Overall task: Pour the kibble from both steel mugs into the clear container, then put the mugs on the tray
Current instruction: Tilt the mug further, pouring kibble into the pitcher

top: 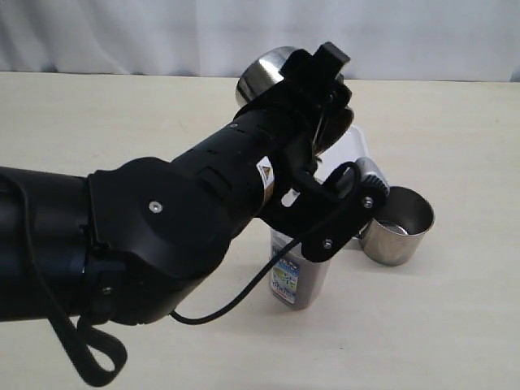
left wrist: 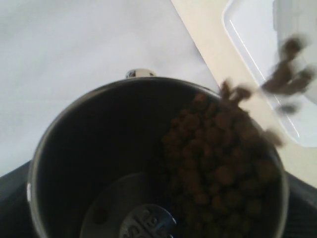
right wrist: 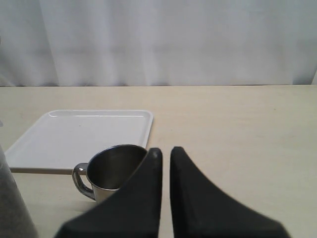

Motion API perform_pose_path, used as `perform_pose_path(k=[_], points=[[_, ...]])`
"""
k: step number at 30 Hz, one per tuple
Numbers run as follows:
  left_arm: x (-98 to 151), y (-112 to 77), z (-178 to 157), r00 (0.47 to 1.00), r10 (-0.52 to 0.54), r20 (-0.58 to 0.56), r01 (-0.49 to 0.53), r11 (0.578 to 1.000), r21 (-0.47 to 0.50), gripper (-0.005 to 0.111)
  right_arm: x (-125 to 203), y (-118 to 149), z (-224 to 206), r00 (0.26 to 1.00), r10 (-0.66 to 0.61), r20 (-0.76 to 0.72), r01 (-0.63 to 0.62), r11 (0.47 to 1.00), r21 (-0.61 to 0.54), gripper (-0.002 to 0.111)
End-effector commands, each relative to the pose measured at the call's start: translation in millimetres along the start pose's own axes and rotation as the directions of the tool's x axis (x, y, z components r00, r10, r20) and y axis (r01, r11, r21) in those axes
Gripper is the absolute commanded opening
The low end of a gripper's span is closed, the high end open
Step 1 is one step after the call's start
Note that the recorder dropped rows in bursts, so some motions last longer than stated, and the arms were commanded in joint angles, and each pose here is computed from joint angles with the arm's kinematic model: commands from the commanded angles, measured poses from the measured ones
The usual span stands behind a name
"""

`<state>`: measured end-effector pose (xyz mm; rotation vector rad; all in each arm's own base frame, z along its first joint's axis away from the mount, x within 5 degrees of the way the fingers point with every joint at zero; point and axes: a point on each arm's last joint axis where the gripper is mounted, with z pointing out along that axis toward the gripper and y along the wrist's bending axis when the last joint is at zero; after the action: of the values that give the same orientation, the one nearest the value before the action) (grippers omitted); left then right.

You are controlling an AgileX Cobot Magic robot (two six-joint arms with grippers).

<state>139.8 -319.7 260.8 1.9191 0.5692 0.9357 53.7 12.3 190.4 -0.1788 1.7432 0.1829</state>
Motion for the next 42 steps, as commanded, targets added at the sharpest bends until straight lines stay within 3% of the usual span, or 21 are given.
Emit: perform_pose_path(k=[1,11,42], points=[[3.1,5.4,-3.0,0.999,0.014,-0.045,-0.015,1.000,-0.025,0.000,1.0,0.2,0.2,1.000,0.001,0.003,-0.001,1.000,-0.003,0.004],[1.1,5.2,-3.0,0.994,0.107,-0.025,-0.108,0.994,-0.021,0.000,1.0,0.2,0.2,1.000,0.001,0.003,-0.001,1.000,-0.003,0.004],[-5.8,9.1,-9.6,0.970,0.241,-0.035,-0.242,0.970,-0.036,0.000,1.0,0.2,0.2,1.000,0.001,0.003,-0.001,1.000,-0.003,0.004]])
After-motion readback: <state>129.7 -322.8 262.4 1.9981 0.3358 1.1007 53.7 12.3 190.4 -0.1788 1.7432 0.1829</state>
